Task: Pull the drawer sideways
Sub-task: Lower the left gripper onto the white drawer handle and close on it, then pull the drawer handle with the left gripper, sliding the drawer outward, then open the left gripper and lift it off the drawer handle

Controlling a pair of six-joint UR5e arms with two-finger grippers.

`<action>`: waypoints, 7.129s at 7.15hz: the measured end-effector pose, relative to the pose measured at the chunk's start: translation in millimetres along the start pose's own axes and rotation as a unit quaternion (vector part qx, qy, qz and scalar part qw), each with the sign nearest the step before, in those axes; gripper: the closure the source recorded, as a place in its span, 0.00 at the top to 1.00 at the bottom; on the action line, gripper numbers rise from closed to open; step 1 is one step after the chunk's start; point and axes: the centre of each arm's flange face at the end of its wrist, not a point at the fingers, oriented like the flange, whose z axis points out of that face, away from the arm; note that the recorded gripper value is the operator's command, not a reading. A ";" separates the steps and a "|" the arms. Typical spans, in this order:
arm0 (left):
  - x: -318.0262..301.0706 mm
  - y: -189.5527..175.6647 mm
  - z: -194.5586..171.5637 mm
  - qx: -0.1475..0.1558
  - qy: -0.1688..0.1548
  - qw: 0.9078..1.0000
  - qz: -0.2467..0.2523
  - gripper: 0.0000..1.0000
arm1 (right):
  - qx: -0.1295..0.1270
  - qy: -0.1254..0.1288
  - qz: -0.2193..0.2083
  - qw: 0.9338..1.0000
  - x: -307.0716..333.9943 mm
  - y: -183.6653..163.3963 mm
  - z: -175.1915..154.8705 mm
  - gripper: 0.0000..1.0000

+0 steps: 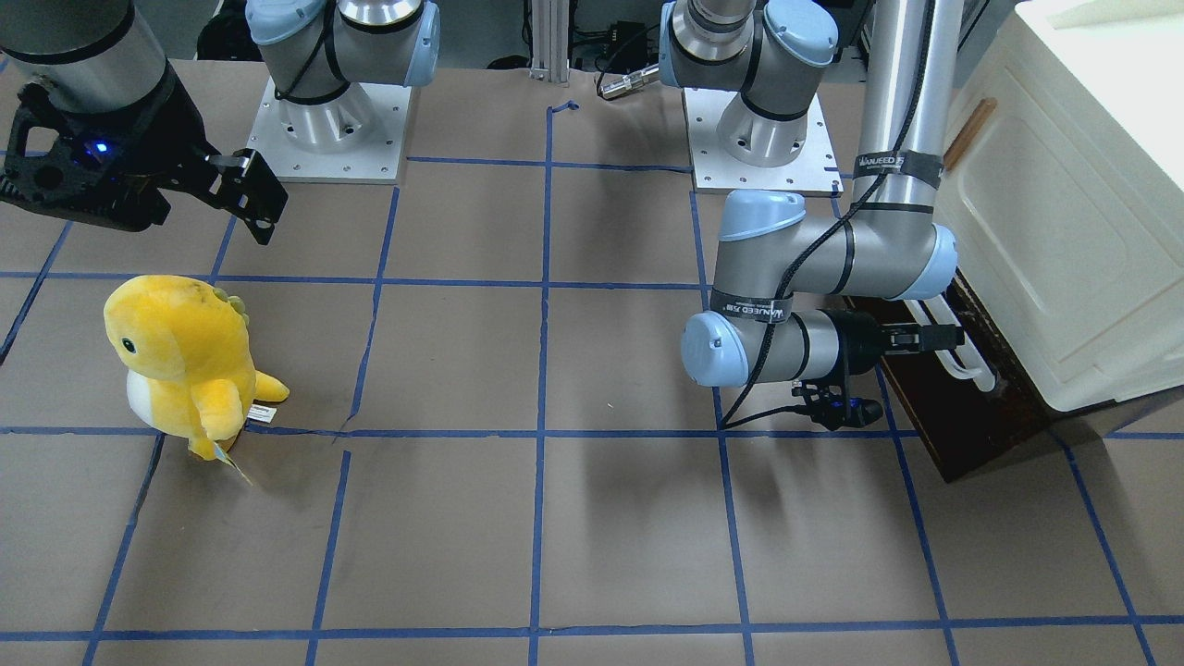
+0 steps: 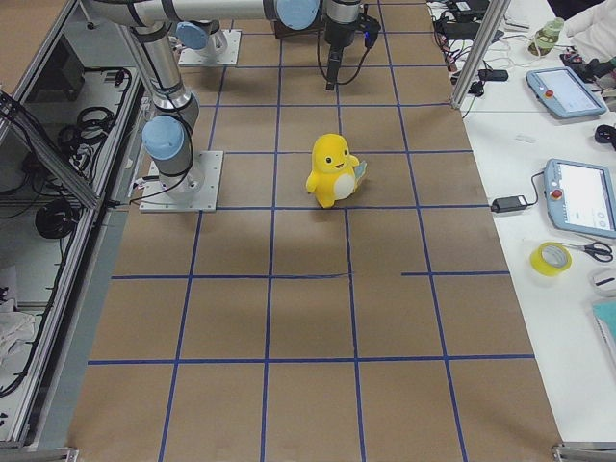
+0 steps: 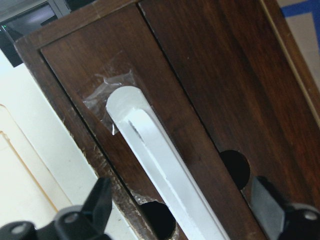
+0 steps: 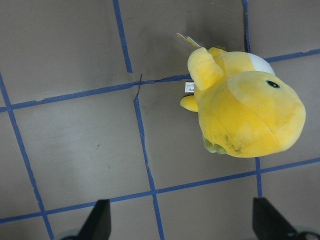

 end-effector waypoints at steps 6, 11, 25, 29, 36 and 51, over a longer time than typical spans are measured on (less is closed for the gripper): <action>6.8 -2.6 15.1 -0.018 0.001 0.998 -0.060 0.27 | 0.000 0.000 0.001 1.000 0.6 -0.3 0.0 1.00; 14.0 -2.2 2.6 -0.008 -0.002 0.998 -0.060 0.16 | 0.000 0.000 0.000 1.000 0.2 -0.1 0.0 1.00; 35.5 15.3 -62.7 0.056 -0.032 0.997 -0.036 0.02 | 0.000 0.000 0.000 1.000 0.0 0.0 0.0 1.00; 42.9 20.2 -76.4 0.069 -0.037 0.996 -0.033 0.02 | 0.000 0.000 0.000 1.000 0.2 -0.1 0.0 1.00; 29.0 8.7 -67.2 0.059 -0.032 0.997 -0.027 0.03 | 0.000 0.000 0.000 1.000 0.0 0.0 0.0 1.00; -33.7 72.2 -189.1 0.160 0.228 0.959 -0.041 0.84 | 0.000 0.000 0.000 1.000 0.0 0.0 0.0 1.00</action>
